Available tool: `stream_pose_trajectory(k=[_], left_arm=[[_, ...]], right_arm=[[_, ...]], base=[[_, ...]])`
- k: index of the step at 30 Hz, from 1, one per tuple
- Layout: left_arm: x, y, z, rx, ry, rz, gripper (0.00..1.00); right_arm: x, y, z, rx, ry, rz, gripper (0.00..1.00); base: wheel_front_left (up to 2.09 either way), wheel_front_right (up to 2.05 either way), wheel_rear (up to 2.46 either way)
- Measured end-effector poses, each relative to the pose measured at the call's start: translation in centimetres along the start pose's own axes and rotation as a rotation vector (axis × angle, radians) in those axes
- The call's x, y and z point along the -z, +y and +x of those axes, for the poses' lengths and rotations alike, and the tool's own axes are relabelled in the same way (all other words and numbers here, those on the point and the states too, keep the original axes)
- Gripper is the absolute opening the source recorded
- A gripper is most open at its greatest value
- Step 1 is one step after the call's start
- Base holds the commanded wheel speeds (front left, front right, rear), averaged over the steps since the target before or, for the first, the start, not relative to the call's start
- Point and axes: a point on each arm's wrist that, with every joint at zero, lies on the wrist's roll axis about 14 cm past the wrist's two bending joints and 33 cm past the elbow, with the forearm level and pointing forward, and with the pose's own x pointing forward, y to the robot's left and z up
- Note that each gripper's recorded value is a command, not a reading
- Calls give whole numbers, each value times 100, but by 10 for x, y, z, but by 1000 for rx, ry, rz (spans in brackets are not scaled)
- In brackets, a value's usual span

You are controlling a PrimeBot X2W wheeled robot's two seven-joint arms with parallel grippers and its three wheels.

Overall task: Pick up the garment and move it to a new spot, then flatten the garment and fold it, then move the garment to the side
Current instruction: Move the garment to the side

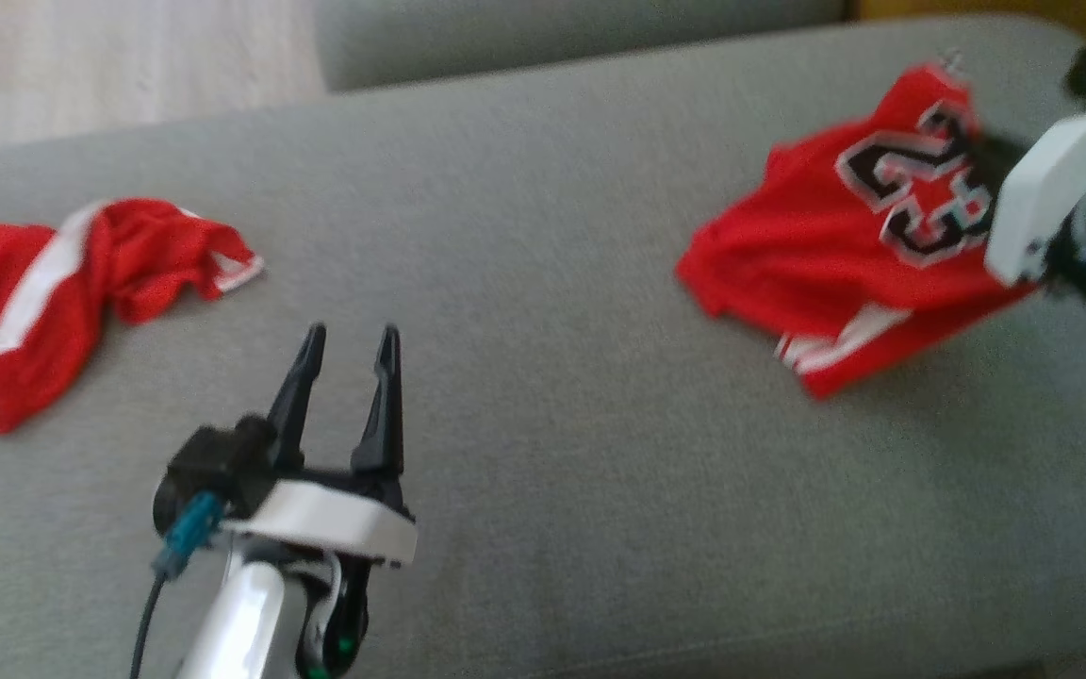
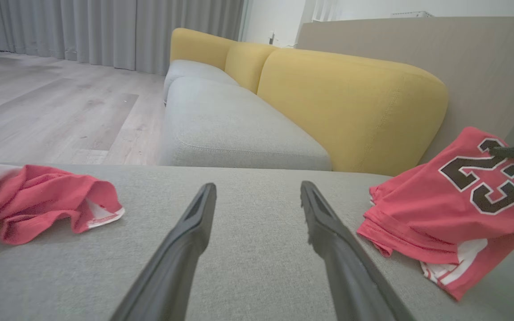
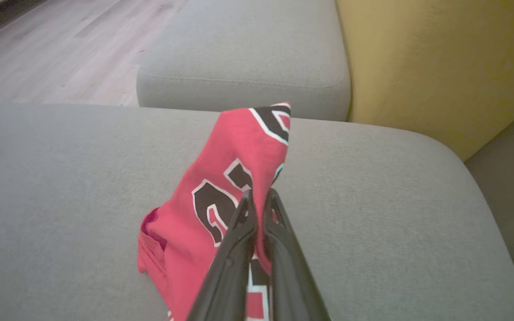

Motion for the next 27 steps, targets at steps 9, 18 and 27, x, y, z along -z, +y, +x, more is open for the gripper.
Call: stream_pose_trajectory(k=[9, 18, 27], left_arm=[[37, -11, 55, 80, 55, -3, 100], [95, -6, 82, 105, 156, -19, 100], [99, -10, 89, 122, 156, -33, 100]], right_arm=[[12, -85, 26, 182, 46, 11, 0], [26, -166, 47, 399, 115, 4, 0], [35, -164, 58, 425, 112, -78, 100]], base=[[0, 0, 0], [0, 0, 0], [0, 0, 0]])
